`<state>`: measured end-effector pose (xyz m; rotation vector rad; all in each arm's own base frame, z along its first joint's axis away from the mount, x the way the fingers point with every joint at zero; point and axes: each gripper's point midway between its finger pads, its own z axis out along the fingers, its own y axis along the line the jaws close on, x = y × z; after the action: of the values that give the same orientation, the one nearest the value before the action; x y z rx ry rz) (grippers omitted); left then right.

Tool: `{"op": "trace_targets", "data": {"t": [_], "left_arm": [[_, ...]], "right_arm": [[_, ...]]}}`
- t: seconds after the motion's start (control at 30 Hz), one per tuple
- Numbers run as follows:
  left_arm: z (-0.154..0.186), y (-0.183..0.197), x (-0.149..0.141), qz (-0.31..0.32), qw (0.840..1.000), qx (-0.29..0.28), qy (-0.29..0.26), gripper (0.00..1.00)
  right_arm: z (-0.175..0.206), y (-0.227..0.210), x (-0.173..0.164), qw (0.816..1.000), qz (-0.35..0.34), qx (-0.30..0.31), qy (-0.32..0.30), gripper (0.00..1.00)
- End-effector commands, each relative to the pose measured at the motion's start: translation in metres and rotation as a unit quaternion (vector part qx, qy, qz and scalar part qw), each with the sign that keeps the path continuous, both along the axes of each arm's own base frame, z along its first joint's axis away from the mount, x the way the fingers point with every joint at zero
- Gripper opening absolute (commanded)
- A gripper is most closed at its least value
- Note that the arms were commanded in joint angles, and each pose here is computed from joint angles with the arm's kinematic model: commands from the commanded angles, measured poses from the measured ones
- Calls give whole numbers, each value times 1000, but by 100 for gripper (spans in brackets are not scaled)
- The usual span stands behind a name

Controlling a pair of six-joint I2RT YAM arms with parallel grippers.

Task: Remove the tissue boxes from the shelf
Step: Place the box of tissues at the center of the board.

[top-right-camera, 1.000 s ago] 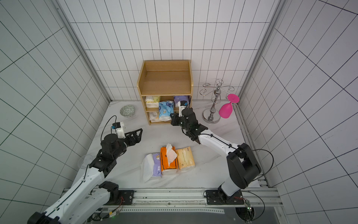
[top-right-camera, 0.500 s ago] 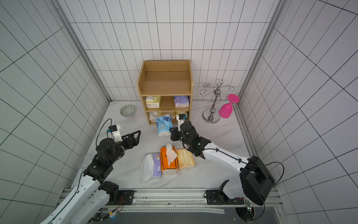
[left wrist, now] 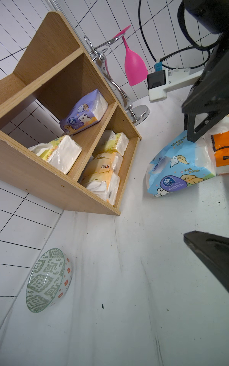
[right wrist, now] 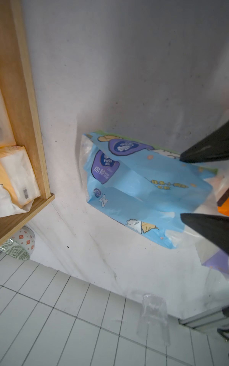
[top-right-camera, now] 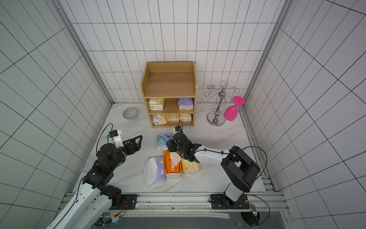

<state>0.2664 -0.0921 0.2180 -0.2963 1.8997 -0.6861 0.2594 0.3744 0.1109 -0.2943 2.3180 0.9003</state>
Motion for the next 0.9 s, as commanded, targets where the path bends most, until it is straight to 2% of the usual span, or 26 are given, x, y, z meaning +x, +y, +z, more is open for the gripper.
{"op": "trace_targets", "data": {"t": [0.0,0.13,0.27,0.47,0.7,0.87], "left_arm": [[0,2,0,4,1000,14,-3,96],[0,4,0,8,1000,19,-6,96],[0,5,1,10,1000,19,-11,96],[-2,7,3,17,1000,20,-15,97],[-2,9,3,20,999,29,-15,97],[-3,9,4,21,999,29,-15,97]], "right_arm": [[44,17,3,999,13,34,-32,59],[54,-2,11,998,1,-14,-53,63],[43,-11,35,999,9,-37,-12,63],[9,10,52,995,53,-74,27,62],[-37,41,50,991,81,-51,89,61],[-40,61,35,990,100,-25,97,59]]}}
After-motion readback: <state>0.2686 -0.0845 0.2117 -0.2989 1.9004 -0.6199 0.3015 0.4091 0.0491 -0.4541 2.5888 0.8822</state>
